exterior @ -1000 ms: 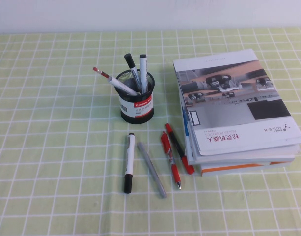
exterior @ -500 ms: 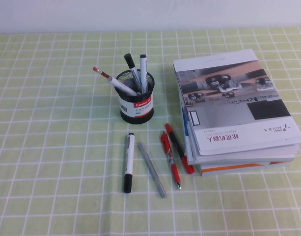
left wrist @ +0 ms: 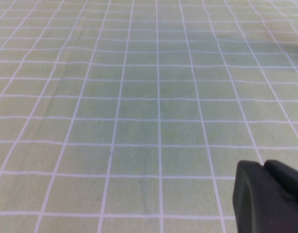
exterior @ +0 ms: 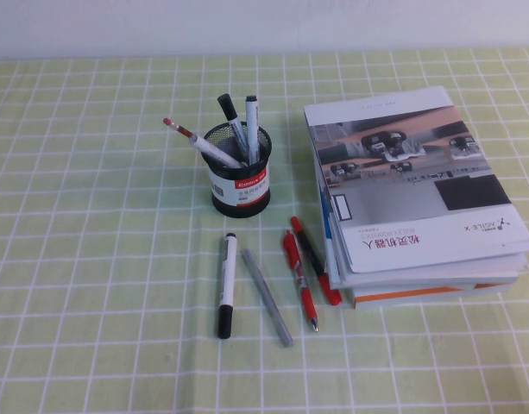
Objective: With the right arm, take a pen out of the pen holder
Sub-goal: 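Take a marker out of the pen holder and lay it on the table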
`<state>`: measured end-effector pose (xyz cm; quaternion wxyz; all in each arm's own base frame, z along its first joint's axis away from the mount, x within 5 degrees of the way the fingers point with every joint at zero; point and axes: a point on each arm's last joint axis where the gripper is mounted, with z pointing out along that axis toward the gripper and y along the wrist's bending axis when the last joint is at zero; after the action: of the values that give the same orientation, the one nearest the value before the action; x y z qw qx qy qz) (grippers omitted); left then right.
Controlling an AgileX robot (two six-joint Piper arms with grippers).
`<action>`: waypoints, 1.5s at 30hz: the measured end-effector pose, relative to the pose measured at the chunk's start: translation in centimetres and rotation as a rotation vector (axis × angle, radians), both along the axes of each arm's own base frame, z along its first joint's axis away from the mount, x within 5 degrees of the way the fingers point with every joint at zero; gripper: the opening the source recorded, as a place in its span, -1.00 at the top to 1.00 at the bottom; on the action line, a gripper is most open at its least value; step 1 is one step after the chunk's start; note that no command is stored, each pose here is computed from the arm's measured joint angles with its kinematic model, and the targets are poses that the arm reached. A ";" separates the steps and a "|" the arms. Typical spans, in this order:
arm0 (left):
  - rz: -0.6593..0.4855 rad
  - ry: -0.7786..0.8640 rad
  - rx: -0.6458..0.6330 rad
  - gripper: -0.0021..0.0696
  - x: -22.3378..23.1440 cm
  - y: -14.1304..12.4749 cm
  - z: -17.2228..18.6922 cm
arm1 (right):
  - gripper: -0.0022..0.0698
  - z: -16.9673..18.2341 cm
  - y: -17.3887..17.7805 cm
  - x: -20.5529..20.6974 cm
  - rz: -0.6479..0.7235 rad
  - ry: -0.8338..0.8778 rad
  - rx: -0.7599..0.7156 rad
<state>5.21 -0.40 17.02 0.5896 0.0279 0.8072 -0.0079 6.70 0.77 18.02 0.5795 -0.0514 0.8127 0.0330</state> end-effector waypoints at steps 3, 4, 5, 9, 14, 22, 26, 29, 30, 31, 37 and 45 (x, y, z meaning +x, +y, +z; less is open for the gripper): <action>0.000 0.000 0.000 0.96 0.0 0.0 0.0 | 0.97 -0.1 -0.1 -0.6 -0.005 -0.073 0.010; 0.000 0.000 0.000 0.96 0.0 0.0 0.0 | 0.97 -0.1 -0.2 -0.8 -0.007 -0.086 0.012; 0.000 0.000 0.000 0.96 0.0 0.0 0.0 | 0.97 -0.1 -0.2 -1.0 -0.010 -0.098 0.014; 0.000 0.000 0.000 0.96 0.0 0.0 0.0 | 0.97 -0.7 -0.3 -1.4 -0.021 -0.057 0.008; 0.000 0.000 0.000 0.96 0.0 0.0 0.0 | 0.97 -1.0 -0.4 -1.5 -0.031 -0.019 0.002; 0.000 0.000 0.000 0.96 0.0 0.0 0.0 | 0.97 -1.0 -0.4 -1.5 -0.032 -0.017 -0.001; 0.000 0.000 0.000 0.96 0.0 0.0 0.0 | 0.97 -1.0 -0.4 -1.5 -0.032 -0.017 -0.001; 0.000 0.000 0.000 0.96 0.0 0.0 0.0 | 0.97 -1.0 -0.4 -1.5 -0.032 -0.017 -0.001; 0.000 0.000 0.000 0.96 0.0 0.0 0.0 | 0.97 -1.0 -0.4 -1.5 -0.032 -0.017 -0.001; 0.000 0.000 0.000 0.96 0.0 0.0 0.0 | 0.97 -1.0 -0.4 -1.5 -0.032 -0.017 -0.001; 0.000 0.000 0.000 0.96 0.0 0.0 0.0 | 0.97 -1.0 -0.4 -1.5 -0.033 -0.015 -0.001; 0.000 0.000 0.000 0.96 0.0 0.0 0.0 | 0.97 -1.0 -0.4 -1.5 -0.033 -0.015 -0.001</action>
<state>5.21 -0.40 17.02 0.5896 0.0279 0.8072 -0.0079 5.24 0.34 16.99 0.5860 -0.0386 0.8091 0.0229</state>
